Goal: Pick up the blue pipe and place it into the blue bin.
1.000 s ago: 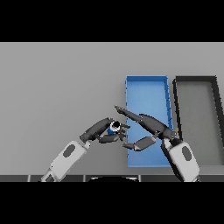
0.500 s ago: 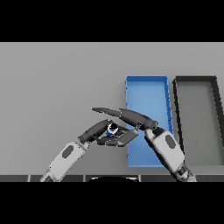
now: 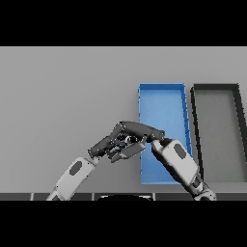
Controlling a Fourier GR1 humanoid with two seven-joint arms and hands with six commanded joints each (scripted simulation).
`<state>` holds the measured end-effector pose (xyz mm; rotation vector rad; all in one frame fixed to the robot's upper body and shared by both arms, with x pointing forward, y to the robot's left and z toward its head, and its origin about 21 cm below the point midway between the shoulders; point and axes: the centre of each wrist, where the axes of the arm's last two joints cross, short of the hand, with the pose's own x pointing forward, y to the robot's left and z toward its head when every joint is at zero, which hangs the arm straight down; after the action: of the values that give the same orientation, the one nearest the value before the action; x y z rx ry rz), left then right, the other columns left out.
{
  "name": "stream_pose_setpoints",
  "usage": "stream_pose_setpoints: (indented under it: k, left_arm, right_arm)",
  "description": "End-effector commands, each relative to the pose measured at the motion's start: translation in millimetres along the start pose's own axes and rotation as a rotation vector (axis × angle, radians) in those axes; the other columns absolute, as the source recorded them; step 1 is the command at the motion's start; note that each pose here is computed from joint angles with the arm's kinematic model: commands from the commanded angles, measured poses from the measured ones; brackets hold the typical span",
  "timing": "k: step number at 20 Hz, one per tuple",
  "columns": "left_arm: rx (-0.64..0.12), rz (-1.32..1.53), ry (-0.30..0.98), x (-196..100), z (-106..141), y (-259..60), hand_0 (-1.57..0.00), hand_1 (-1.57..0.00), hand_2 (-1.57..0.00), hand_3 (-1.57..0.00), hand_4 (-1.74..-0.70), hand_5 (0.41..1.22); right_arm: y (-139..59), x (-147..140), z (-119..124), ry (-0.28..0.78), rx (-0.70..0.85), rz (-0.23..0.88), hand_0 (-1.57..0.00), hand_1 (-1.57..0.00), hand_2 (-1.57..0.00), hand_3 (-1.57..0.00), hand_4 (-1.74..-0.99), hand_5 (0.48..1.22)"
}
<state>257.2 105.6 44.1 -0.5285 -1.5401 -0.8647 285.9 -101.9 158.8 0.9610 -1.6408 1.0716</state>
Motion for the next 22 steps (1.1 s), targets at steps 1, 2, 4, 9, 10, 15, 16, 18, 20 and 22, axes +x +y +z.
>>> stream_pose_setpoints:
  k: [1, 2, 4, 9, 10, 15, 16, 18, 20, 22]
  left_arm:
    - [0.006, 0.022, -0.03, -0.2, -1.1, -0.2, -1.36, -1.34, -1.25, -1.31, -1.69, 1.221]
    - [0.006, 0.03, -0.049, 0.9, -3.4, -1.0, -1.4, -1.39, -1.31, -1.36, -1.7, 1.221]
    - [0.012, 0.035, -0.027, 1.4, -4.7, 2.6, -1.46, -1.45, -1.37, -1.44, -1.71, 1.221]
    - [0.008, -0.026, -0.056, -0.1, 2.1, 4.6, -1.16, -1.08, -0.98, -1.07, -1.54, 1.221]
    - [-0.019, -0.075, -0.057, 0.2, 4.9, 8.2, -0.93, -0.87, -0.78, -0.85, -1.41, 1.221]
    - [-0.079, -0.189, -0.063, -3.8, 7.1, 11.5, -0.3, -0.28, -0.26, -0.28, -1.04, 1.02]
    - [-0.068, -0.193, -0.056, -2.6, 4.9, 11.6, -0.24, -0.23, -0.2, -0.22, -1.0, 0.93]
    - [-0.055, -0.205, -0.045, -6.1, 6.0, 11.5, -0.15, -0.14, -0.13, -0.14, -0.94, 0.785]
    - [-0.047, -0.209, -0.033, -3.1, 4.2, 15.4, -0.1, -0.09, -0.08, -0.09, -0.9, 0.697]
    - [-0.042, -0.193, -0.041, -1.2, 5.3, 13.4, -0.06, -0.06, -0.05, -0.06, -0.89, 0.638]
  right_arm:
    - [1.1, -0.8, -0.4, -0.006, -0.003, 0.01, -1.39, -1.39, -1.4, -1.32, -1.452, 0.968]
    - [-0.4, 2.9, 2.2, -0.018, -0.008, 0.061, -1.43, -1.42, -1.43, -1.37, -1.441, 1.019]
    - [-0.6, 3.2, 3.0, -0.012, 0.002, 0.105, -1.48, -1.48, -1.48, -1.44, -1.457, 1.092]
    - [2.2, 3.3, 0.5, -0.023, -0.015, 0.05, -1.54, -1.54, -1.54, -1.53, -1.483, 1.179]
    - [1.8, 3.8, 0.9, -0.026, -0.019, 0.044, -1.55, -1.55, -1.55, -1.54, -1.487, 1.187]
    - [5.4, 3.5, 4.3, -0.014, -0.005, 0.059, -1.56, -1.56, -1.56, -1.56, -1.493, 1.21]
    - [6.7, 2.1, 1.3, -0.008, -0.008, 0.062, -1.56, -1.56, -1.56, -1.56, -1.494, 1.212]
    - [5.5, 4.0, -0.6, -0.002, -0.005, 0.064, -1.57, -1.57, -1.57, -1.57, -1.496, 1.215]
    - [9.6, 1.9, 0.2, 0.019, -0.005, 0.078, -1.57, -1.57, -1.57, -1.57, -1.496, 1.217]
    - [5.6, 3.4, 1.3, 0.026, -0.016, 0.076, -1.57, -1.57, -1.57, -1.57, -1.493, 1.219]
